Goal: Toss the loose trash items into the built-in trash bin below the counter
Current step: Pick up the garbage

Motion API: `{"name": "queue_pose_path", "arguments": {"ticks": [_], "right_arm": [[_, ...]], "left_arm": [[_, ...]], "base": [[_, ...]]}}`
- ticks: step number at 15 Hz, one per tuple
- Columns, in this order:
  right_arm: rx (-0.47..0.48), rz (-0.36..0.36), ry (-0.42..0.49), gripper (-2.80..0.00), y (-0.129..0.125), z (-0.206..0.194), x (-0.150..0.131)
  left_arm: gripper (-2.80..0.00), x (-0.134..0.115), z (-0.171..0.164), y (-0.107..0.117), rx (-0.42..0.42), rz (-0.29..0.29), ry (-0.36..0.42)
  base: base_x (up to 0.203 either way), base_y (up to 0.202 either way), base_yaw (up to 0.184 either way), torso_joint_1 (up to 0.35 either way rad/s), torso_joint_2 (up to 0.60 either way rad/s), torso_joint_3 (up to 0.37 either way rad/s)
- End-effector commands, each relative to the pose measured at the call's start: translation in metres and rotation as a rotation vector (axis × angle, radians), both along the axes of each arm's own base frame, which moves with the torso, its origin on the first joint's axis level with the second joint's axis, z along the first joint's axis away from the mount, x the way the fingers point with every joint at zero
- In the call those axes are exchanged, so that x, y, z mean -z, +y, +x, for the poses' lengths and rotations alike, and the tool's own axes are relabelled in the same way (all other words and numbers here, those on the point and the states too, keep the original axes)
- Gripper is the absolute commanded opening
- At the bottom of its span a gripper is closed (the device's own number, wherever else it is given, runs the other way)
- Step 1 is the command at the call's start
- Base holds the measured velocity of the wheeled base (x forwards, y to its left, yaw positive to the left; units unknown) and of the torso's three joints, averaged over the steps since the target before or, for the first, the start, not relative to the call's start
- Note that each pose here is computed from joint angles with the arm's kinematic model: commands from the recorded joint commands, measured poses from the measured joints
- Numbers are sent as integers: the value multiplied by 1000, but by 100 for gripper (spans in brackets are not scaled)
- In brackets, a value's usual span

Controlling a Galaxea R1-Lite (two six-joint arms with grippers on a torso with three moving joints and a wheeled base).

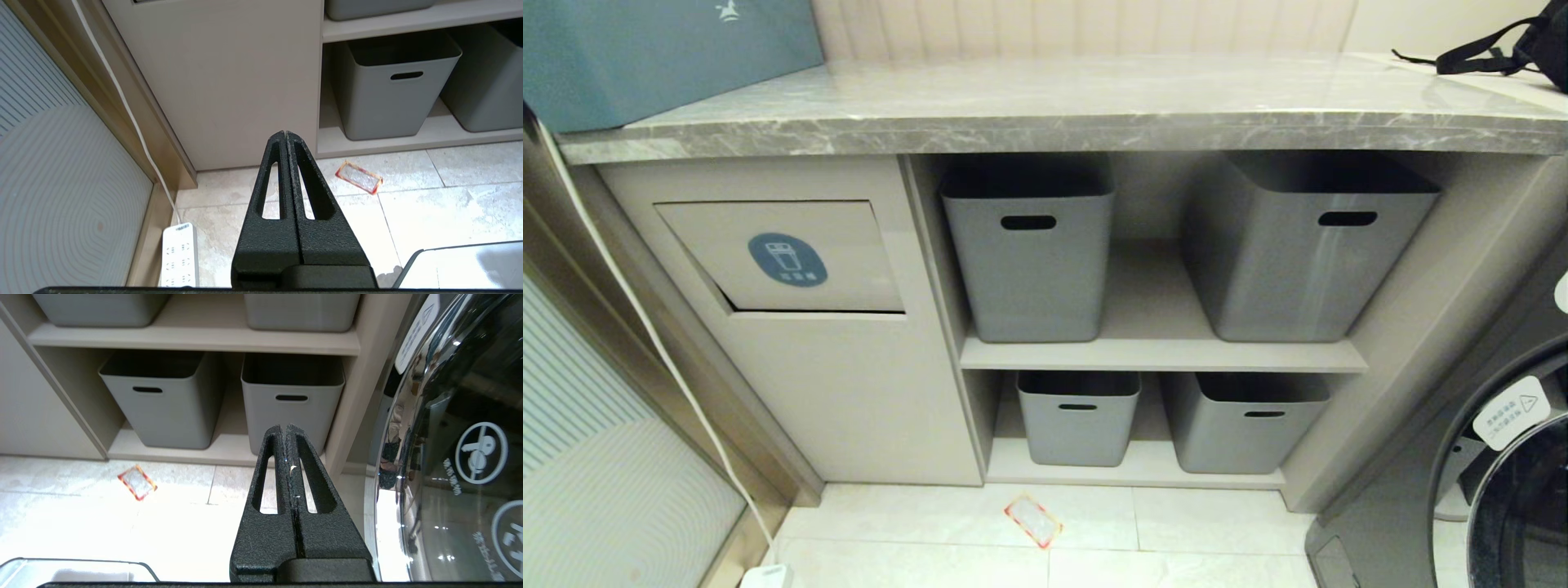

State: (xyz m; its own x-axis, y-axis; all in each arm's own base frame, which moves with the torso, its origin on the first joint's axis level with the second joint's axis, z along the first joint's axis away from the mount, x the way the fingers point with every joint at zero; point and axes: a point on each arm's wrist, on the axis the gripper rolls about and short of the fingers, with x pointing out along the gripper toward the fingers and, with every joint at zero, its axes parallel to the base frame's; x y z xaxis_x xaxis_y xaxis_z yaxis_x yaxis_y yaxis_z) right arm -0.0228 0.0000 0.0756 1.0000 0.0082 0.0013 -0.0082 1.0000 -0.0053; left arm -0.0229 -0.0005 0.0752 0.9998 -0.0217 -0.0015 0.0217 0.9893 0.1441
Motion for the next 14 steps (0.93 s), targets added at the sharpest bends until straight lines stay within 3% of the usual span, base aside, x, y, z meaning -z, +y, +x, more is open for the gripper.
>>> {"name": "queue_pose_path", "arguments": {"ticks": [1, 14], "right_arm": [[-1, -1, -2, -280, 0, 0, 0], [-1, -1, -2, -280, 0, 0, 0]], "left_arm": [[-280, 0, 0, 0, -2, 1, 2], [-280, 0, 0, 0, -2, 0, 3]], "base": [[0, 0, 0, 6, 3, -192], [0, 0, 0, 2, 4, -198]]}}
